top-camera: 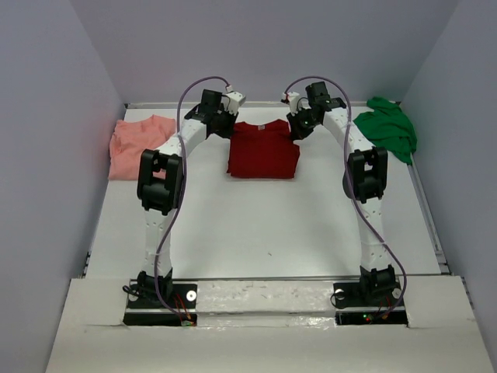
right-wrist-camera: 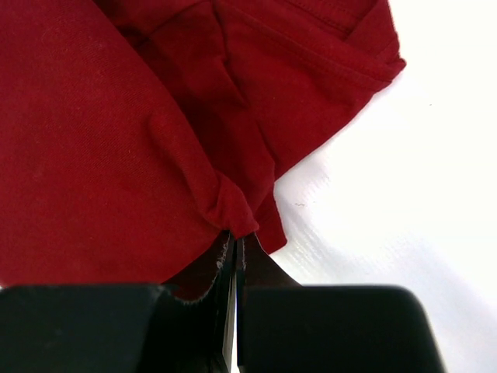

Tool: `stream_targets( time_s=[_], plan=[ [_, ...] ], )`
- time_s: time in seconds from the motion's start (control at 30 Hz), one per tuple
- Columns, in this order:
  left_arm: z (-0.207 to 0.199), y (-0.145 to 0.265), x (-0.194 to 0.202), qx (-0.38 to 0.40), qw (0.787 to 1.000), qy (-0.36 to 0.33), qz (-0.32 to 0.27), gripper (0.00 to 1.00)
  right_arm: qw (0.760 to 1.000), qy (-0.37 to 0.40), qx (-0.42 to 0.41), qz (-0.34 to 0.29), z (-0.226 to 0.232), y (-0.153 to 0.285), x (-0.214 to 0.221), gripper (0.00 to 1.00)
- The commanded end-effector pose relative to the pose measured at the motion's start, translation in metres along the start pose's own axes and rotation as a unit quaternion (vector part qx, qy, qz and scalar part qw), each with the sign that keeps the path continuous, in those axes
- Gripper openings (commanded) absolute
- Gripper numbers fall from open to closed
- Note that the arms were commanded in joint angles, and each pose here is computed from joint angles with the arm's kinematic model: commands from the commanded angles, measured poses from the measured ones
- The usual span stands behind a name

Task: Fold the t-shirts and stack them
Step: Fold the tshirt

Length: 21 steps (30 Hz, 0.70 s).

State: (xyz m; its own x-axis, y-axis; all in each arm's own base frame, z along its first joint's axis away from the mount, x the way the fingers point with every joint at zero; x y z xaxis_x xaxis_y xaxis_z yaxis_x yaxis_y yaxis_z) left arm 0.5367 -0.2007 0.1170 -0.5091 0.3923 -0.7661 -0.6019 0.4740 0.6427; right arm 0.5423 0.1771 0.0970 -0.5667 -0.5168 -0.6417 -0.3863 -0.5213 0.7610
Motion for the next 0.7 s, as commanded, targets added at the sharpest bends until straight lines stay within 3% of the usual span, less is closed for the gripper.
stream_targets(
  time_s=[0.0, 0.43, 0.67],
  plan=[
    [0.013, 0.005, -0.034, -0.052, 0.998, -0.010, -0.044, 0.00, 0.998, 0.030, 0.035, -0.034, -0.018, 0.004, -0.020, 0.00],
    [-0.010, -0.014, -0.019, -0.100, 0.994, -0.035, -0.030, 0.00, 0.999, 0.028, 0.038, -0.022, -0.022, -0.009, -0.009, 0.00],
    [-0.011, -0.031, 0.001, -0.133, 0.990, -0.035, 0.007, 0.00, 0.999, 0.029, 0.045, -0.005, -0.026, -0.016, 0.003, 0.00]
  ],
)
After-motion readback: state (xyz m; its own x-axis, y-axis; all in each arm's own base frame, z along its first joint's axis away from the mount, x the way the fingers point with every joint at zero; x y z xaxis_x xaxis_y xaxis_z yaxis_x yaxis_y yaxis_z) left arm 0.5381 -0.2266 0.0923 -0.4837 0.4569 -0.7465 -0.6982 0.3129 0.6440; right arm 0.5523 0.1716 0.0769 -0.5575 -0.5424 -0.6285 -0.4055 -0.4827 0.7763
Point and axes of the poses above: each gripper's point midway between its finger pads, its own y axis back along the fingers, its own z axis along the line the jaws close on, x = y × z, the point moved 2 cm from there along y, back along the fingers, and after that the axes turned 1 degree about -y, right-handed, at the moved point
